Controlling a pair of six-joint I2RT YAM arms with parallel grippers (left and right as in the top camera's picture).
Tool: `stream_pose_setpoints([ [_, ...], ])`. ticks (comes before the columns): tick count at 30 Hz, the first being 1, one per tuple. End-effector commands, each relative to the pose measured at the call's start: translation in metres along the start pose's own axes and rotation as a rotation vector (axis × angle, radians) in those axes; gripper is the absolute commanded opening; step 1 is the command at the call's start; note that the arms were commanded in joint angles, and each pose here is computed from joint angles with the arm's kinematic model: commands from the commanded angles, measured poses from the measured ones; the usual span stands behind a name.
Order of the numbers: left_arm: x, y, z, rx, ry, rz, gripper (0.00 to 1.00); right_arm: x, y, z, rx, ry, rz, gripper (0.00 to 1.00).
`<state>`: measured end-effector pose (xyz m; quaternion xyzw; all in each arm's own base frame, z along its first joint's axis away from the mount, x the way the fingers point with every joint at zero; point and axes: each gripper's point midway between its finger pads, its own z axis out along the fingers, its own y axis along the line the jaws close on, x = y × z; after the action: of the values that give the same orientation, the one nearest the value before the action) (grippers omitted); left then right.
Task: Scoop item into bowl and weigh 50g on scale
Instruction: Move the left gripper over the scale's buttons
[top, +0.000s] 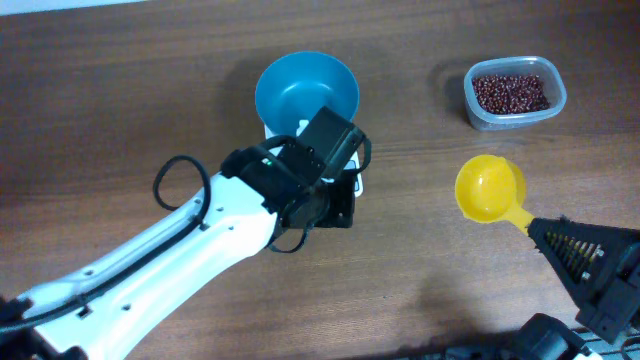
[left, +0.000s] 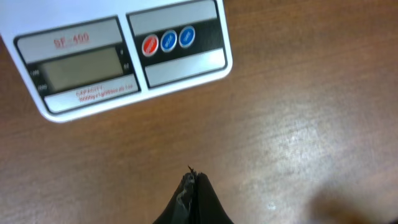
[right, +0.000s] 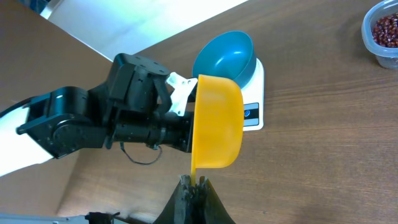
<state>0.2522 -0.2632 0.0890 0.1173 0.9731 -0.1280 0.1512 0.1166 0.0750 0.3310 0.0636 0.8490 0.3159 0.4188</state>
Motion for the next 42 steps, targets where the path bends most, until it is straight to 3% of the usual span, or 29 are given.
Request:
stream_pose_setpoints([
  [1,-0.011,-0.001,0.003,-0.020,-0.038,0.008,0.00,-0.005,0.002,-0.005,-0.004,-0.027,-0.014,0.04],
  [24,-0.039,0.009,0.045,-0.110,-0.144,0.003,0.00,-0.005,0.001,-0.005,-0.004,-0.027,-0.014,0.04],
  [30,-0.051,0.024,0.042,-0.206,-0.212,-0.001,0.00,-0.005,0.001,-0.005,-0.003,-0.027,-0.014,0.04],
  [42,-0.053,0.024,0.048,-0.204,-0.220,-0.003,0.00,-0.005,0.002,-0.005,-0.004,-0.027,-0.014,0.04],
])
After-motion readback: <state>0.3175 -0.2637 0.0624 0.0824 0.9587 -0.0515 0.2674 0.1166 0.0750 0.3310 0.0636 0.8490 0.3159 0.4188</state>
